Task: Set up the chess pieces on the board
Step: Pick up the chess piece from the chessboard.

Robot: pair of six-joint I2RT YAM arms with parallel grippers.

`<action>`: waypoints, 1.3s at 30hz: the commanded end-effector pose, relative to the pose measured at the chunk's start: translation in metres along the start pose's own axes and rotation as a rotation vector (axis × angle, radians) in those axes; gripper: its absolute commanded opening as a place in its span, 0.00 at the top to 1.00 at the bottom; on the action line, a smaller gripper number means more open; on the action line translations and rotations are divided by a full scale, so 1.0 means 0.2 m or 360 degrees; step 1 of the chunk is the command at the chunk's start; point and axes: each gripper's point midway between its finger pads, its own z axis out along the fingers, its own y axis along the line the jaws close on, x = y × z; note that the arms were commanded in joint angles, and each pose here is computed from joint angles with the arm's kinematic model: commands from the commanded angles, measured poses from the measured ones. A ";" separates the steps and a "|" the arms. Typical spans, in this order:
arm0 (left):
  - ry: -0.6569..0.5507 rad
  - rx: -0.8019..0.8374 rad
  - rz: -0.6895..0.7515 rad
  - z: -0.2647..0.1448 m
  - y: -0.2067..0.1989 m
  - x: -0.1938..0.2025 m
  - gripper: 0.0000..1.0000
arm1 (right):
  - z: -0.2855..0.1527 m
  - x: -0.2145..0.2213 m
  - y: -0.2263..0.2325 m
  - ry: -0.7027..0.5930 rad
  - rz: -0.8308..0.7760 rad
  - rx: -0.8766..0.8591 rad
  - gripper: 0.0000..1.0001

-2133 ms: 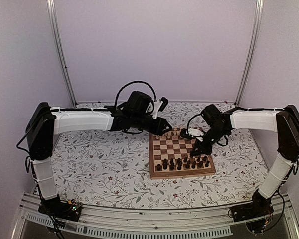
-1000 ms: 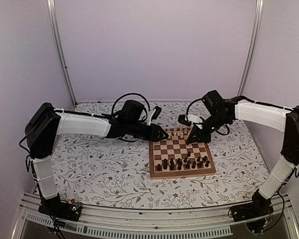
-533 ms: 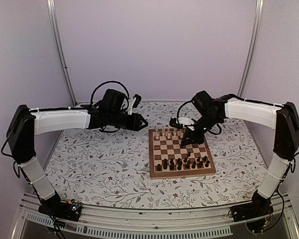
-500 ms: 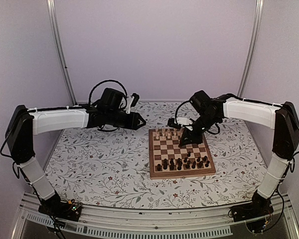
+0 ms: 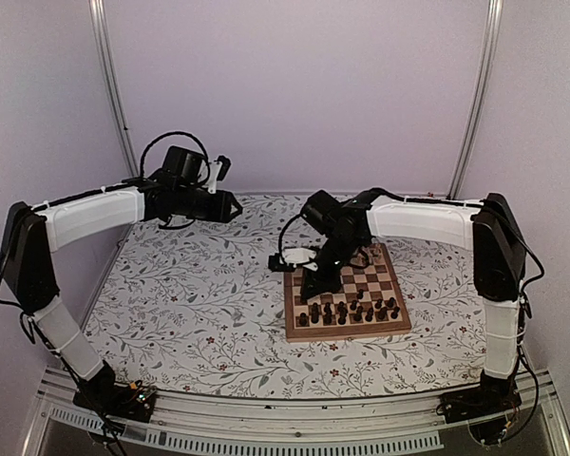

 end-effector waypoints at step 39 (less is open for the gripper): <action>0.0021 0.0092 -0.0093 -0.02 0.10 0.05 0.61 | -0.17 0.02 -0.14 0.0008 0.0134 0.0221 0.64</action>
